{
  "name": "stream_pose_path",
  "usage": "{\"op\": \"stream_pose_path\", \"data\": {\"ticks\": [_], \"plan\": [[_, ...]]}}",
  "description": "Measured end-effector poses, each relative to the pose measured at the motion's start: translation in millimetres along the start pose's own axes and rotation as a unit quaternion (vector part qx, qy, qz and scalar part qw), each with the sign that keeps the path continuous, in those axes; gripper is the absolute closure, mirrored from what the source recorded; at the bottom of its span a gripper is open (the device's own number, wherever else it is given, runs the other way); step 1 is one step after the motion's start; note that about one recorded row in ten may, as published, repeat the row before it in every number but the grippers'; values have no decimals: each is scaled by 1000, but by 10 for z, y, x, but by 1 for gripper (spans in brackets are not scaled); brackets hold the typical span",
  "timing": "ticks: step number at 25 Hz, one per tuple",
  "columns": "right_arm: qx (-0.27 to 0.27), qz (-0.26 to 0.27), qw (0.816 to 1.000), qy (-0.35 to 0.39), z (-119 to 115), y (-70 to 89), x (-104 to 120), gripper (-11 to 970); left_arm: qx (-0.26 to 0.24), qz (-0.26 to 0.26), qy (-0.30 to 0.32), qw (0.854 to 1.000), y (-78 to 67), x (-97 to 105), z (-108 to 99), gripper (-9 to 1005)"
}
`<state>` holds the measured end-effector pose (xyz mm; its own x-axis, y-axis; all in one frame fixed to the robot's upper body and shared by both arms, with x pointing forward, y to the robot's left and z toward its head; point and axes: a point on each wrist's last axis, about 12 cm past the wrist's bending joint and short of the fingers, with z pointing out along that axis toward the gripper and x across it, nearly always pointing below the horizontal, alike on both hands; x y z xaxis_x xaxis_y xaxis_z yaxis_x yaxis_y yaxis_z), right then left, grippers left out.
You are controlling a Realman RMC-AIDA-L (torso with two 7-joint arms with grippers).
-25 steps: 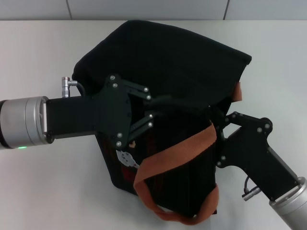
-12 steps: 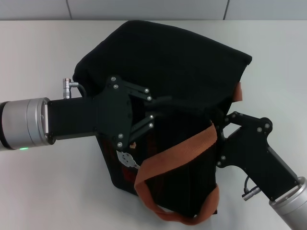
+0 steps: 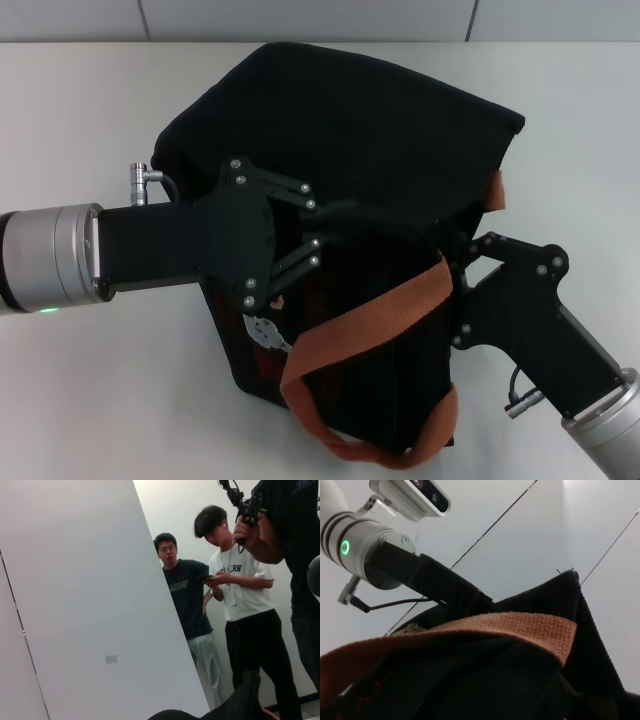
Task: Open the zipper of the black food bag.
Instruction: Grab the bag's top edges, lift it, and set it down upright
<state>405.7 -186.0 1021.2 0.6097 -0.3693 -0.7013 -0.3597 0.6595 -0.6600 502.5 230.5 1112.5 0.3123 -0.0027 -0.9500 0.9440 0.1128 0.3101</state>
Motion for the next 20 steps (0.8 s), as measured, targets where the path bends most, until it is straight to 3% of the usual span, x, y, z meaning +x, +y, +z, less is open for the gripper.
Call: {"op": "stream_pose_path", "data": {"ticks": [20], "plan": [[-11, -4, 1000, 9, 4, 9, 37, 960, -38, -5, -16, 999, 6, 12, -56, 897]]}}
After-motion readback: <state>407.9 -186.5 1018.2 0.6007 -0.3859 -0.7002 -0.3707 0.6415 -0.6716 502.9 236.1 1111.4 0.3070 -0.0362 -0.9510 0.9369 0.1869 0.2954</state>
